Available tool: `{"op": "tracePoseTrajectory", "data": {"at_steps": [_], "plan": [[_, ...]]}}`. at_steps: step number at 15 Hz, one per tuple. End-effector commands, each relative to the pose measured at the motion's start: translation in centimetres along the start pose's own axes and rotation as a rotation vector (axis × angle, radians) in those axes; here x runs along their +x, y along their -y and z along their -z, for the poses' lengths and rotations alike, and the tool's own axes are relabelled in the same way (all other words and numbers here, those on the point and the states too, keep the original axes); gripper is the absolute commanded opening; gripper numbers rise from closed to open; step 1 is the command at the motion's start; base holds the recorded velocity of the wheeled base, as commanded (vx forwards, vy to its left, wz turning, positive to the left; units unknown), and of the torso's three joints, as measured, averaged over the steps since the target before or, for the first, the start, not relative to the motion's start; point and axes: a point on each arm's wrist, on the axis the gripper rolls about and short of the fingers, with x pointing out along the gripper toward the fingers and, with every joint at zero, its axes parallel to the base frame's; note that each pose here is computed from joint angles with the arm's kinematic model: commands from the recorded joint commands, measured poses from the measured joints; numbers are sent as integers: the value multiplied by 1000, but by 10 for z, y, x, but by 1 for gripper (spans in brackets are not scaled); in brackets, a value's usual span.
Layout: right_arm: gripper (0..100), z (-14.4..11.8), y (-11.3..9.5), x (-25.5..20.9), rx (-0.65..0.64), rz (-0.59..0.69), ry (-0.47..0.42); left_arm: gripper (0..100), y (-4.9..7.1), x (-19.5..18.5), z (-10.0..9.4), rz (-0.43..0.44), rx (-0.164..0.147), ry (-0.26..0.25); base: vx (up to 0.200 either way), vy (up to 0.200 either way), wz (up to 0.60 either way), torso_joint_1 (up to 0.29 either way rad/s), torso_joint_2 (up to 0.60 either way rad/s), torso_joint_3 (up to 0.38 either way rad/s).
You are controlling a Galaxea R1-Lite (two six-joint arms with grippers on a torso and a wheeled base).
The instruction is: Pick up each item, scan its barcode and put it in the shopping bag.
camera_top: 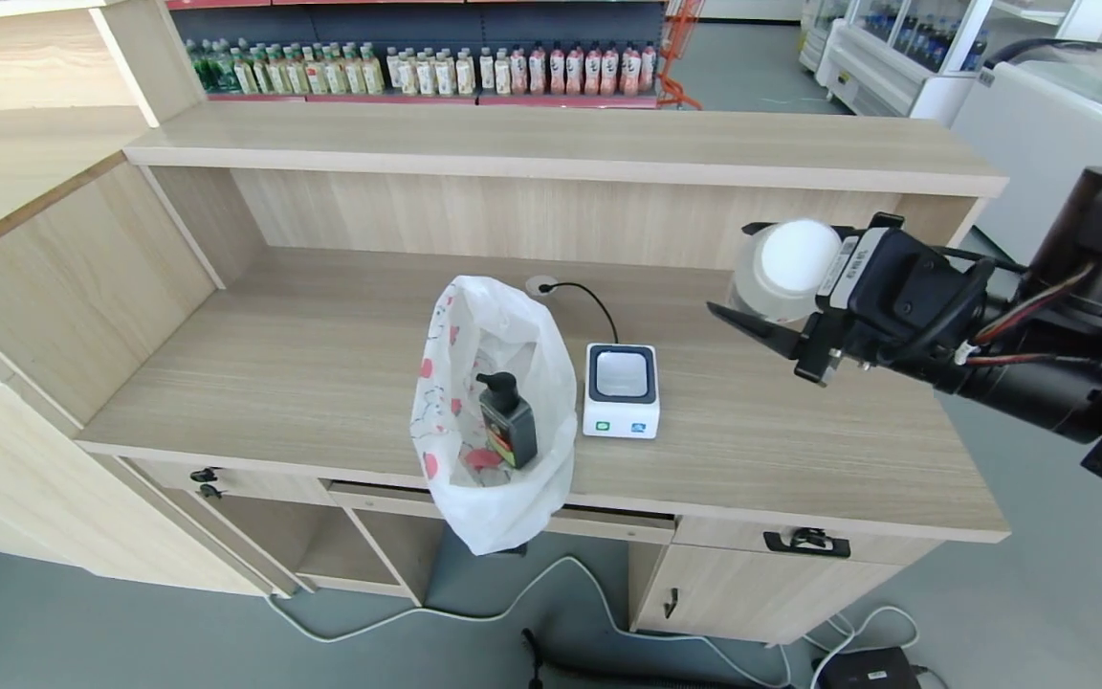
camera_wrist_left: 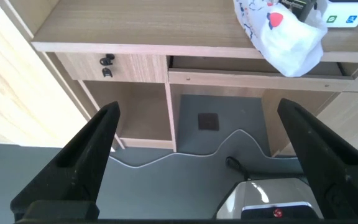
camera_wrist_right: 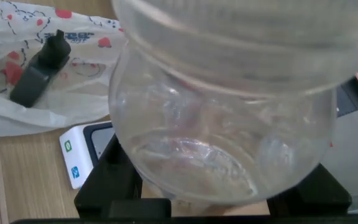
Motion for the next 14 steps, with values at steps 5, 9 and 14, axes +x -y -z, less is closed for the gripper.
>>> {"op": "tracePoseTrajectory", "data": {"at_steps": [5,9,14], "plan": [[0,32,1,2,24,1,-87,100,0,0,0,1,0,2,120,80,0,5,2,2],[0,55,11,1,47,26,-130,100,0,0,0,1,0,2,200,0,0,-4,0,5],[0,69,-2,3,165,-41,-119,100,0,0,0,1,1,0,40,0,0,1,0,0]]}}
